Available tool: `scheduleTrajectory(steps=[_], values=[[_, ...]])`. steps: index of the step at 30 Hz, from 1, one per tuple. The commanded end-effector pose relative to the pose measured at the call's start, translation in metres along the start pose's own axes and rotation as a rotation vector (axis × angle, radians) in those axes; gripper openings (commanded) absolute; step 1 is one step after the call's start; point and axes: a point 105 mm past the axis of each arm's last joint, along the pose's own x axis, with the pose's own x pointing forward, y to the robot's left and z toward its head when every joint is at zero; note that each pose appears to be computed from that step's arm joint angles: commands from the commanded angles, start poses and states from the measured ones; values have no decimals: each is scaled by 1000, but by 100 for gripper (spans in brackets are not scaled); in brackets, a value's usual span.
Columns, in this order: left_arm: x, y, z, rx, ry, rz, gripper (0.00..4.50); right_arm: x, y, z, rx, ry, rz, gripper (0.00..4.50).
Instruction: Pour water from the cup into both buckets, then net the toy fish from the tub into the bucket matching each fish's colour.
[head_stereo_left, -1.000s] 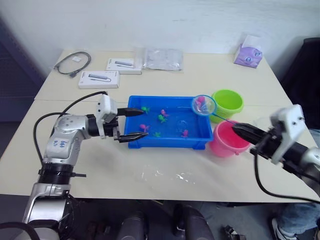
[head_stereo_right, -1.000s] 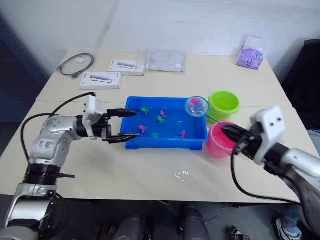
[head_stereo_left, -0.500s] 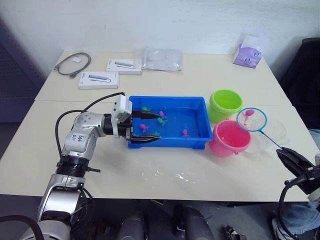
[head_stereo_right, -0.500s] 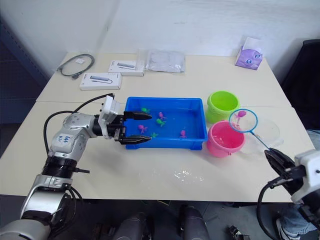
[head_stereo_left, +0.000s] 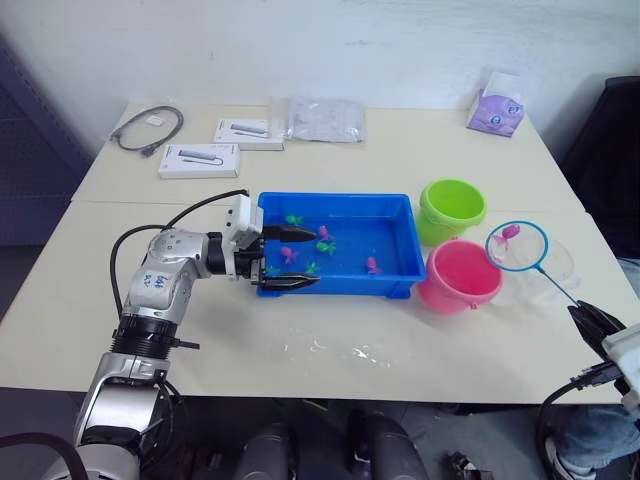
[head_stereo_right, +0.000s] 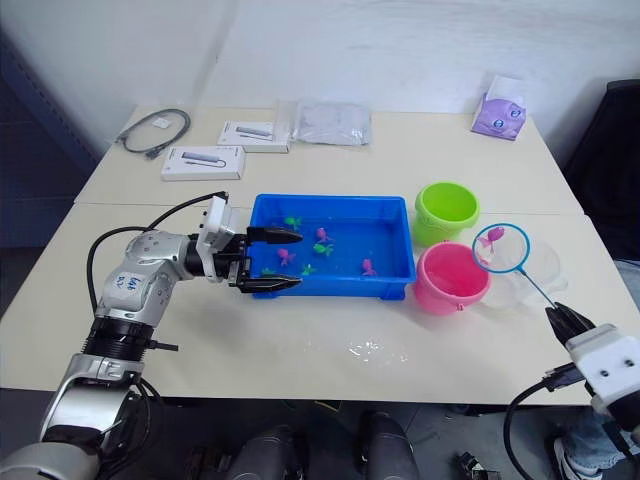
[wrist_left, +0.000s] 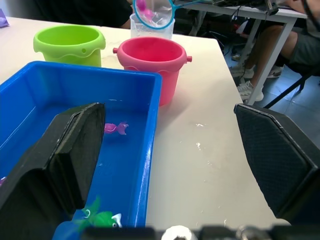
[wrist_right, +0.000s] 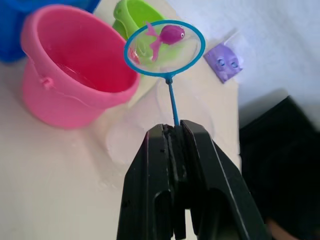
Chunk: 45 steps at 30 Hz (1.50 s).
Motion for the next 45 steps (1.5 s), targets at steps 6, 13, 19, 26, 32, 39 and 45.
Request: scheduleTrajectory(steps=[6, 13, 19, 26, 32, 39, 45], values=[[1, -2, 9, 41, -14, 6, 442, 6, -7, 3, -486, -59, -33, 0], [2, -2, 10, 50, -16, 14, 442, 8, -13, 2, -732, -75, -38, 0], [2, -2, 10, 61, -12, 14, 442, 2, -15, -16, -797, -11, -31, 0], [3, -3, 10, 69, -10, 5, 442, 5, -18, -16, -802, -47, -69, 0], [3, -4, 9, 73, -10, -1, 442, 5, -20, -9, -836, -118, -108, 0], [2, -6, 8, 70, -15, 0, 442, 3, -17, -9, -841, -131, -97, 0], [-3, -5, 5, 58, -11, 19, 442, 12, -10, 17, -554, -238, -115, 0]])
